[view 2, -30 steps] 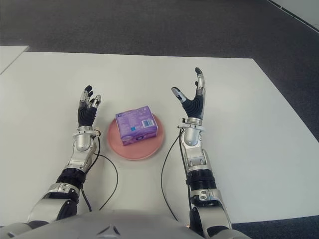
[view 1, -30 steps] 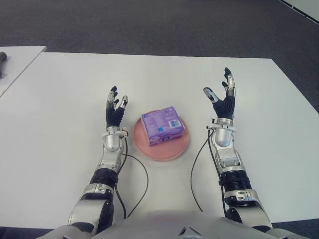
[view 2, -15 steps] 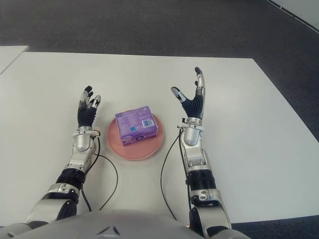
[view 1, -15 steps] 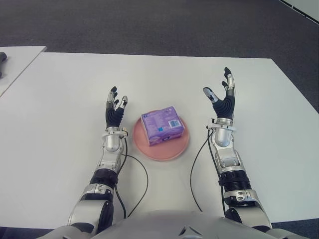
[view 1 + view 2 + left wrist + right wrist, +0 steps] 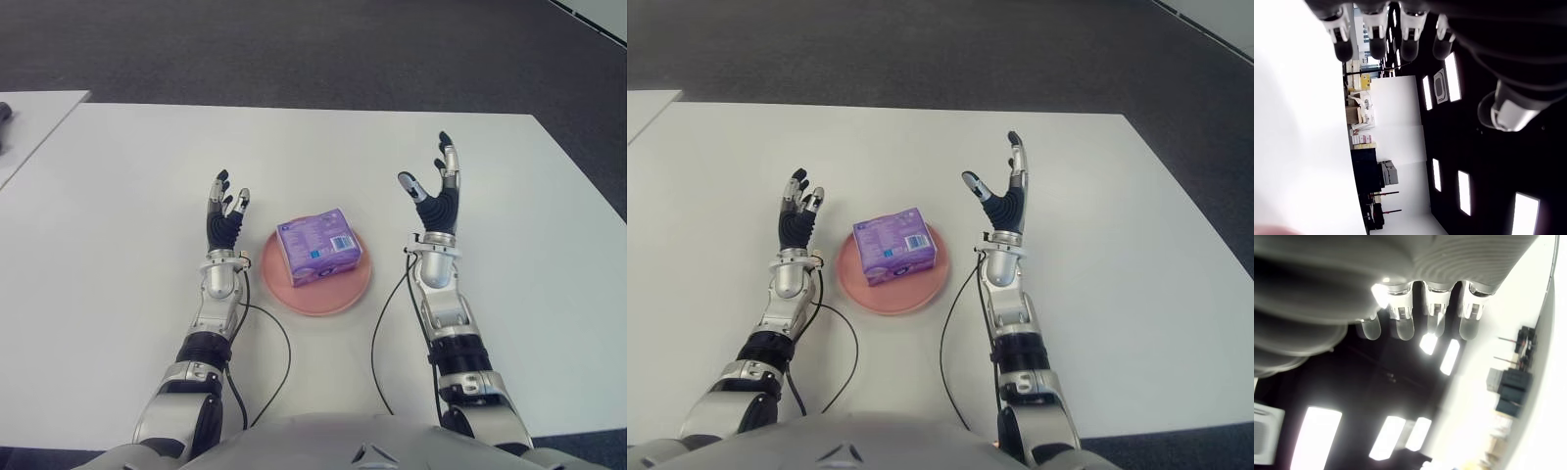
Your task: Put the tissue paper into the plate.
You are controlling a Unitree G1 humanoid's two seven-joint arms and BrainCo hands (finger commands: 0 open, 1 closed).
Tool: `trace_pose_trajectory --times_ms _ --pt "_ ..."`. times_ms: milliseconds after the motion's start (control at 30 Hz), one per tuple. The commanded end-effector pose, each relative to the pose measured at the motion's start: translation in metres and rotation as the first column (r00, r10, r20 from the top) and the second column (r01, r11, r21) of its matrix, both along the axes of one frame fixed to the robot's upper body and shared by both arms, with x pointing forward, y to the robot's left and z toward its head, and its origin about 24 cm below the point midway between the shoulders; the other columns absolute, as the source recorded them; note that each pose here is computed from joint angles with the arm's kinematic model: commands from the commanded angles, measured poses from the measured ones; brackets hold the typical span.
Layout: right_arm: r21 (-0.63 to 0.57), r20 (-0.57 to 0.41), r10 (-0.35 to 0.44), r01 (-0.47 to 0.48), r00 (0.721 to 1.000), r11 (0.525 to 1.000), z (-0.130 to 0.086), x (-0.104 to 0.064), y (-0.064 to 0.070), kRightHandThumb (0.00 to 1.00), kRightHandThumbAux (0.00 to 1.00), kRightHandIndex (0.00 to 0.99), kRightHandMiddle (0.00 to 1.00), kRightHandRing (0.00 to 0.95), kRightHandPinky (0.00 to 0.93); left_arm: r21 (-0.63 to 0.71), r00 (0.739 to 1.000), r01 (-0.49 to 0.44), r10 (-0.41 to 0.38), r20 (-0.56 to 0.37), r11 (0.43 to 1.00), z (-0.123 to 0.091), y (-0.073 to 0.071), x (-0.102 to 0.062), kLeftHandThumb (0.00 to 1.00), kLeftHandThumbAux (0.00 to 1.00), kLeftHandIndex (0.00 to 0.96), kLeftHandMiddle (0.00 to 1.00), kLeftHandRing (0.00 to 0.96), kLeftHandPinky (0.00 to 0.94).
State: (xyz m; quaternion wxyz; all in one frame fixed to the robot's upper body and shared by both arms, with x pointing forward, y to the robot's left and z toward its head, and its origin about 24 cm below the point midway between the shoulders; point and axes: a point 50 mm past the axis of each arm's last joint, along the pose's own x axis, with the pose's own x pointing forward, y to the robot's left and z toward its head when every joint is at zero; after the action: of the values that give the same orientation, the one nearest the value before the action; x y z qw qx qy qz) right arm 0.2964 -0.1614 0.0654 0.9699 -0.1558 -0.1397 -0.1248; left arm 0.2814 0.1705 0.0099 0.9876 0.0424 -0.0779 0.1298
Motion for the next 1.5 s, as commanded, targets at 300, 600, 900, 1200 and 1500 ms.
trace_pose_trajectory --times_ms 300,600,900,1200,1500 --pt "0.199 -0.513 0.097 0.008 0.853 0.98 -0.105 -0.017 -0.015 0.074 0.435 0.0 0.0 0.0 0.0 0.011 1.0 0.005 -0.004 -0.018 1.0 -0.003 0.0 -0.005 0.0 0.481 0.0 0.0 0.0 0.0" --pt "0.291 -0.483 0.163 -0.018 0.861 0.957 -0.106 -0.018 -0.018 0.06 0.488 0.0 0.0 0.0 0.0 0.013 1.0 0.002 -0.002 -0.016 1.0 -0.002 -0.001 -0.006 0.0 0.487 0.0 0.0 0.0 0.0" --pt "0.351 -0.465 0.18 -0.006 0.867 0.936 -0.107 -0.018 -0.019 0.067 0.55 0.0 0.0 0.0 0.0 0.013 1.0 0.001 -0.001 -0.021 1.0 -0.002 -0.001 -0.006 0.0 0.476 0.0 0.0 0.0 0.0" --pt "0.364 -0.46 0.183 -0.003 0.869 0.931 -0.107 -0.017 -0.019 0.065 0.575 0.0 0.0 0.0 0.0 0.009 1.0 0.006 -0.005 -0.027 1.0 -0.002 -0.001 -0.005 0.0 0.477 0.0 0.0 0.0 0.0" --pt "0.367 -0.439 0.187 -0.015 0.879 0.93 -0.105 -0.017 -0.018 0.063 0.581 0.0 0.0 0.0 0.0 0.006 1.0 0.015 -0.015 -0.027 1.0 -0.001 -0.001 -0.005 0.0 0.484 0.0 0.0 0.0 0.0"
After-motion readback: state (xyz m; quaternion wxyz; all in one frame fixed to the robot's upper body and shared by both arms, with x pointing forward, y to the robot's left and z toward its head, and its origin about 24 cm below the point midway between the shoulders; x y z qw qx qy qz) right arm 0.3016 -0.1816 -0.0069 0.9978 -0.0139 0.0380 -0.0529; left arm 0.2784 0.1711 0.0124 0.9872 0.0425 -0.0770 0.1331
